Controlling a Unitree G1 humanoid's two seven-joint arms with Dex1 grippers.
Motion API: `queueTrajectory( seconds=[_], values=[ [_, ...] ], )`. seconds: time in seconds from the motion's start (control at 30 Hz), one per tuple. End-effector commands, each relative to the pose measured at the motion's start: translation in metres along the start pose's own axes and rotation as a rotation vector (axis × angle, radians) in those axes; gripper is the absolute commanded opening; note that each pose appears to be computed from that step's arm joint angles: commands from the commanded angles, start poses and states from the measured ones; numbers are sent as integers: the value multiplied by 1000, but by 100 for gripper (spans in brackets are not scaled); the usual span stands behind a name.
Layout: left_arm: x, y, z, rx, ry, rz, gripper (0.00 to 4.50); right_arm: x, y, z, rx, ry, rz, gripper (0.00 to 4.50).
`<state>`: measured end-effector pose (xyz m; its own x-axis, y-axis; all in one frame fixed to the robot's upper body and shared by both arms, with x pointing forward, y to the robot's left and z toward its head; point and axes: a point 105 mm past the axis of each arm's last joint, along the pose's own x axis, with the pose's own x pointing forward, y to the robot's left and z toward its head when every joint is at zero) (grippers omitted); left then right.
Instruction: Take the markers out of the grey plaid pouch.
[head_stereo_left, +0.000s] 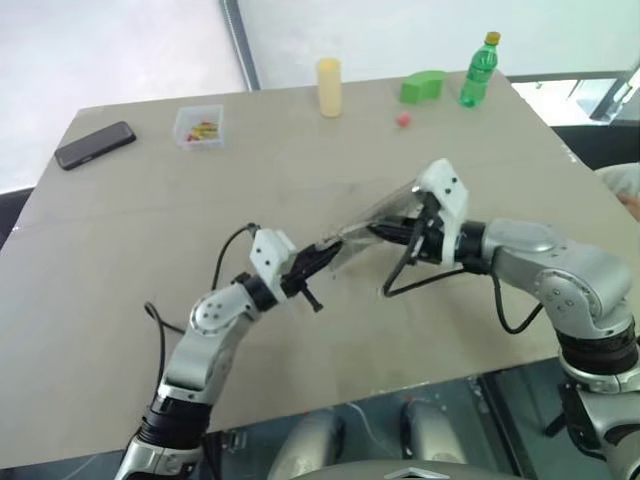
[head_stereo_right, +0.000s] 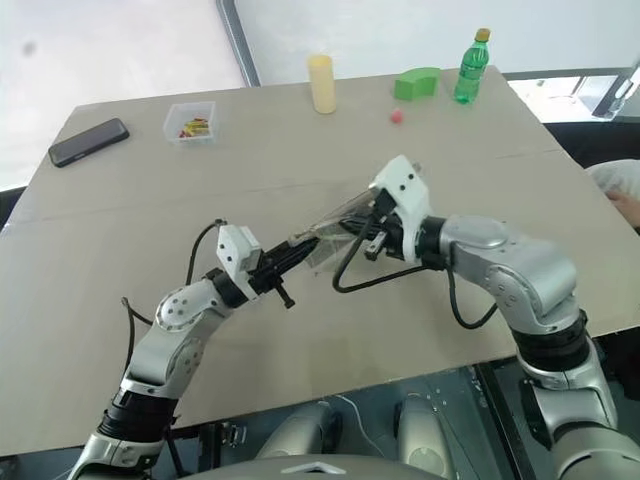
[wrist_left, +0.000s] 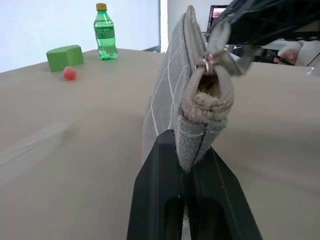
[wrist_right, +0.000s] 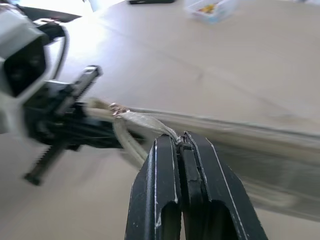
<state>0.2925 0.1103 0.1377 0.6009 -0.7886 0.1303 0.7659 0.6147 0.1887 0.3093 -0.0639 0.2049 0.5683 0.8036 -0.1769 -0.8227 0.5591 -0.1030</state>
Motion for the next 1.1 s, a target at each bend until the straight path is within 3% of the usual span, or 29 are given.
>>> queueTrajectory(
  seconds=[0.03,0.27,0.5,0.67,0.77,0.87,1.0,1.1],
  values=[
    [-10,2,15,11,-59,-32,0,-23,-53,19,-115,-71,-282,3],
    [-22,4,17,-29,-72,-81,0,-56,-111,4,-238,31,-546,3],
    [-25,10,17,-47,-69,-63,0,-66,-118,-4,-215,51,-580,3],
    [-22,11,15,-32,-57,-61,0,-57,-92,-7,-234,54,-423,3],
    [-20,13,14,-26,-48,-53,0,-60,-75,-3,-234,28,-347,101],
    [-20,15,13,-20,-38,-47,0,-71,-52,0,-191,14,-233,238],
    [-20,16,11,-14,-27,-48,0,-92,-22,20,-83,-62,-75,238],
    [-19,17,11,-11,-25,-56,0,-89,-18,37,-26,-132,-61,154]
  ],
)
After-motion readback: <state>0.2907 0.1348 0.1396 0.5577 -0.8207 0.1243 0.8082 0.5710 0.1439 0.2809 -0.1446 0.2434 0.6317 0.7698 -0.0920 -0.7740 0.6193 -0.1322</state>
